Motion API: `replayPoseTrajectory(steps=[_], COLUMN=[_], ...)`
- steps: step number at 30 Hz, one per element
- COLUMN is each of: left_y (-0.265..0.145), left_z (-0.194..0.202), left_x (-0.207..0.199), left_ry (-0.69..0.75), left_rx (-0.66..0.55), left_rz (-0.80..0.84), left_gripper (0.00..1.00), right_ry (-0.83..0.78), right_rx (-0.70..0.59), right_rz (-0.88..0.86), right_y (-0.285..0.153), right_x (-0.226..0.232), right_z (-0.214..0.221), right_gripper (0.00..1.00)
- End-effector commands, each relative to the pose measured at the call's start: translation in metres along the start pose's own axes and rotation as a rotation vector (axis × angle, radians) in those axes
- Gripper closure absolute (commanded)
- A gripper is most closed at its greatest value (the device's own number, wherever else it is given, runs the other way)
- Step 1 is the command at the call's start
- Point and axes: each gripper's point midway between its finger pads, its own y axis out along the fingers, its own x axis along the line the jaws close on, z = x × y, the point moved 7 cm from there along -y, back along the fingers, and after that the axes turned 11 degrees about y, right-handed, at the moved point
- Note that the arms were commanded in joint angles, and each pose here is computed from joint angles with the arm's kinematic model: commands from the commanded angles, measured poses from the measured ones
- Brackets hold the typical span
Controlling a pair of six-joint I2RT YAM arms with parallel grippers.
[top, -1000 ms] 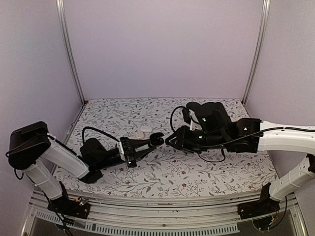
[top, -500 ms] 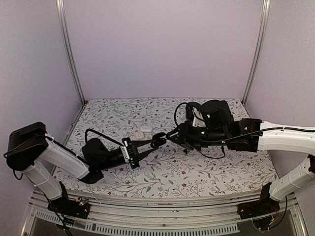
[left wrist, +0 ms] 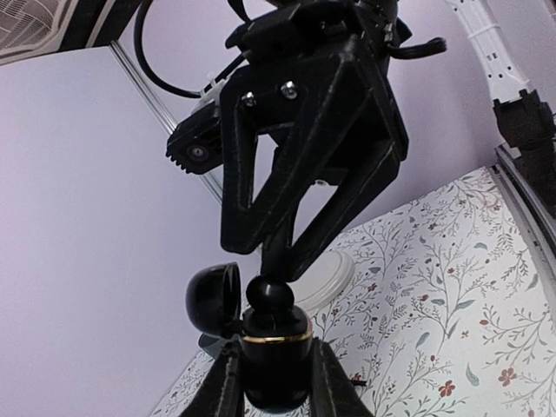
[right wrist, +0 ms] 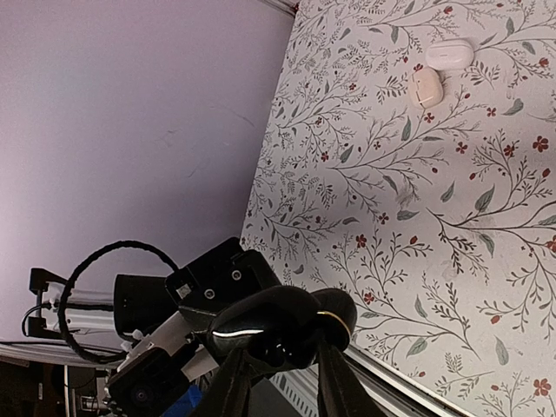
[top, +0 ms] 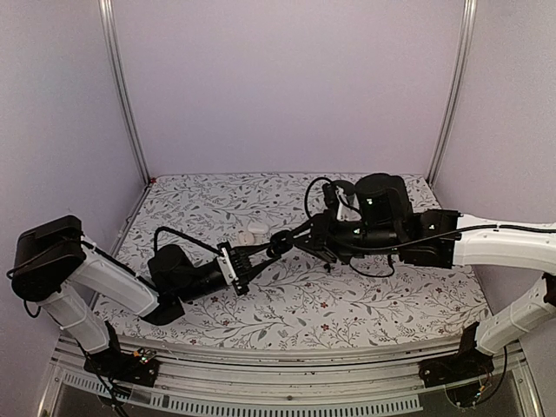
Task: Insert the wireless bluetooth earbuds into the charging case
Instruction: Pick up the left earbud from the right side groove of the charging case.
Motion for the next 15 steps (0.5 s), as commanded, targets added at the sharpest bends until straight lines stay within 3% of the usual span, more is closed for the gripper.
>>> replayPoseTrajectory(steps=[1, 15], left_y=[0.0054, 0.0035], left_z=[-0.0096, -0.0195], left_x=[0.0038, -0.0011], left_ry=[0.000, 0.002], left_rx=[-0.035, -0.079], left_rz=[-0.028, -0.003], left_gripper=[1.00, 1.00], right_ry=[0.011, 0.035], right_rx=[0.012, -0.022], right_rz=[0.002, 0.009], right_y=[0.0071, 0.0006], right_x=[-0.0063, -0.0099], right_z=[0.0006, -0.0016], right_gripper=[0.72, 0.73])
